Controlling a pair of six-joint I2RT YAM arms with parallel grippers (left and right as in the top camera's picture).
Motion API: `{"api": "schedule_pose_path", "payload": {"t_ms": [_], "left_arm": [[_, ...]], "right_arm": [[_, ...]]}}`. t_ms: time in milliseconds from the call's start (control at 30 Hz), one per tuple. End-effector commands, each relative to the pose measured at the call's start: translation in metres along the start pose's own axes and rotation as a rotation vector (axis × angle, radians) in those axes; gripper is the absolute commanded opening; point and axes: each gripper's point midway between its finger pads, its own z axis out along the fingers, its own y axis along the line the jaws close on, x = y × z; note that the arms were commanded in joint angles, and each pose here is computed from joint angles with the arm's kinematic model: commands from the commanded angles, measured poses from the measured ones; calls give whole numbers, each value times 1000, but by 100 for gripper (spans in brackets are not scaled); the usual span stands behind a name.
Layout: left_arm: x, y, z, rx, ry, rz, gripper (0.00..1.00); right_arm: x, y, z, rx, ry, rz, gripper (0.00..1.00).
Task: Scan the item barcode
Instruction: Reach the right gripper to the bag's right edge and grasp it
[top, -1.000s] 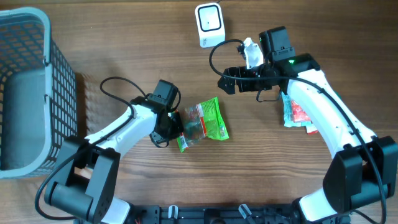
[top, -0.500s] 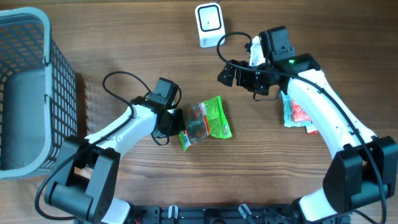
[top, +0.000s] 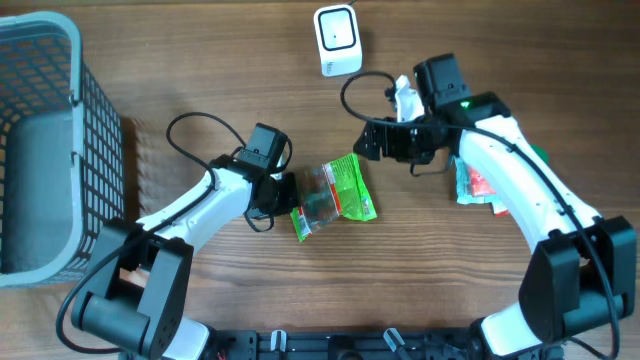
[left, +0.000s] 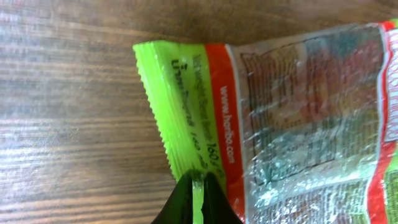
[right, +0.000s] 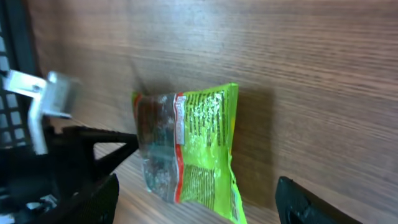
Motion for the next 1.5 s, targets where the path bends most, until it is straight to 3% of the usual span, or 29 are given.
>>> {"api": "schedule_pose_path", "payload": {"t_ms": [0, 367, 733, 1033, 1467], "left_arm": [[-1, -6, 2, 23, 2, 29, 4], [-6, -15, 4, 47, -30, 52, 4], [-5, -14, 7, -2, -56, 84, 4], [-23, -2, -31, 3, -22, 19, 4], [2, -9, 22, 21, 130, -12, 4]], "right_arm": [[23, -3, 22, -15, 47, -25, 81], [47, -1, 68, -67, 3, -52, 81], [44, -6, 75, -53, -42, -35, 84], [36, -10, 73, -41, -77, -74, 79], [40, -12, 74, -34, -60, -86, 79]]}}
